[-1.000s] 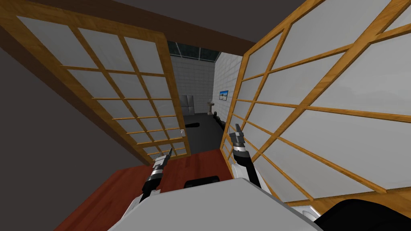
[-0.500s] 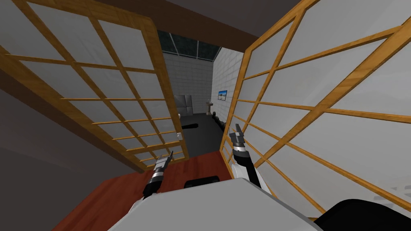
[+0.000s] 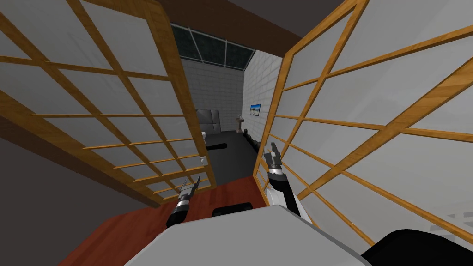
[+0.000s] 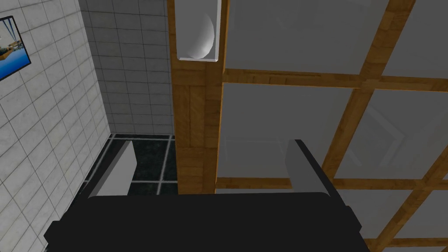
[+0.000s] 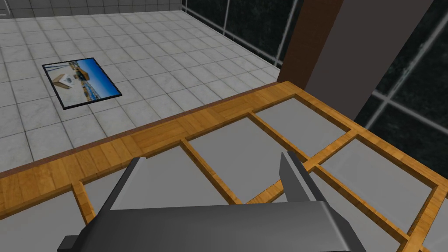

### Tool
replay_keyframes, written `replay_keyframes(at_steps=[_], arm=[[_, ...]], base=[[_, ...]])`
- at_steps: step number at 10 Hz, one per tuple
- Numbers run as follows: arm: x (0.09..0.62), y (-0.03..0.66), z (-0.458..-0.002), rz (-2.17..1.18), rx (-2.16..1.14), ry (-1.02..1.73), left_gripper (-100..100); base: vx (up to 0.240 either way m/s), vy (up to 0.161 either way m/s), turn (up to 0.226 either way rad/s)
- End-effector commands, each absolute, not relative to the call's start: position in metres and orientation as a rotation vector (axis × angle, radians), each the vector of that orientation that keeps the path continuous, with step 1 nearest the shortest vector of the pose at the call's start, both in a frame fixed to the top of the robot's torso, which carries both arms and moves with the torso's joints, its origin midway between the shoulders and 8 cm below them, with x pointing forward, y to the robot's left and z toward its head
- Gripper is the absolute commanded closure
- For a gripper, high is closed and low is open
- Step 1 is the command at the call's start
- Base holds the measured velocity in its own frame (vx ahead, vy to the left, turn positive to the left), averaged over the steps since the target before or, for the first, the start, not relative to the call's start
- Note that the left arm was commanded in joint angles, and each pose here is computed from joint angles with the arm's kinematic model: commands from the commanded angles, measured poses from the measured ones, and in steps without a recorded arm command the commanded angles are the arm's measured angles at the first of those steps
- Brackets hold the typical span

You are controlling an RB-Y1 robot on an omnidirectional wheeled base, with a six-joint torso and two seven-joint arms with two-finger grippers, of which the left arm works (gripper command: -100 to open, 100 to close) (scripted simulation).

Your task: Pull the door open

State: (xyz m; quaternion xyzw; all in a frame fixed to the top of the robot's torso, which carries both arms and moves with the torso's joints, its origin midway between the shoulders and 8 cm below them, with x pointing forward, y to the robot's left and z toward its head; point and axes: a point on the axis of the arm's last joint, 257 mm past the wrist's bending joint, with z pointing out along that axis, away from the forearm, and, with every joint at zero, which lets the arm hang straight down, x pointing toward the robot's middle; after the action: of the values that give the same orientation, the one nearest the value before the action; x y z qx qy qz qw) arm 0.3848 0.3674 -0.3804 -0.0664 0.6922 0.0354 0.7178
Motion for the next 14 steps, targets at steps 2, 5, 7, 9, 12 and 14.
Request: replay_keyframes(at_steps=[2,5,7,9,12,14], arm=[[0.379,0.361,-0.394,0.108,-0.122,1.560,-100],[0.374,0.378,-0.393,0.118,-0.134,1.555,-100],[0.368,0.390,-0.394,0.130,-0.144,1.555,-100],[0.362,0.401,-0.396,0.141,-0.157,1.555,-100],[0.355,0.412,-0.397,0.152,-0.173,1.555,-100],[0.356,0.411,-0.396,0.151,-0.172,1.556,100]], base=[[0.147,0.011,-0.055],[0.138,-0.001,-0.054],[0.196,-0.011,-0.078],[0.200,-0.009,-0.082],[0.178,0.007,-0.054],[0.024,0.000,-0.001]])
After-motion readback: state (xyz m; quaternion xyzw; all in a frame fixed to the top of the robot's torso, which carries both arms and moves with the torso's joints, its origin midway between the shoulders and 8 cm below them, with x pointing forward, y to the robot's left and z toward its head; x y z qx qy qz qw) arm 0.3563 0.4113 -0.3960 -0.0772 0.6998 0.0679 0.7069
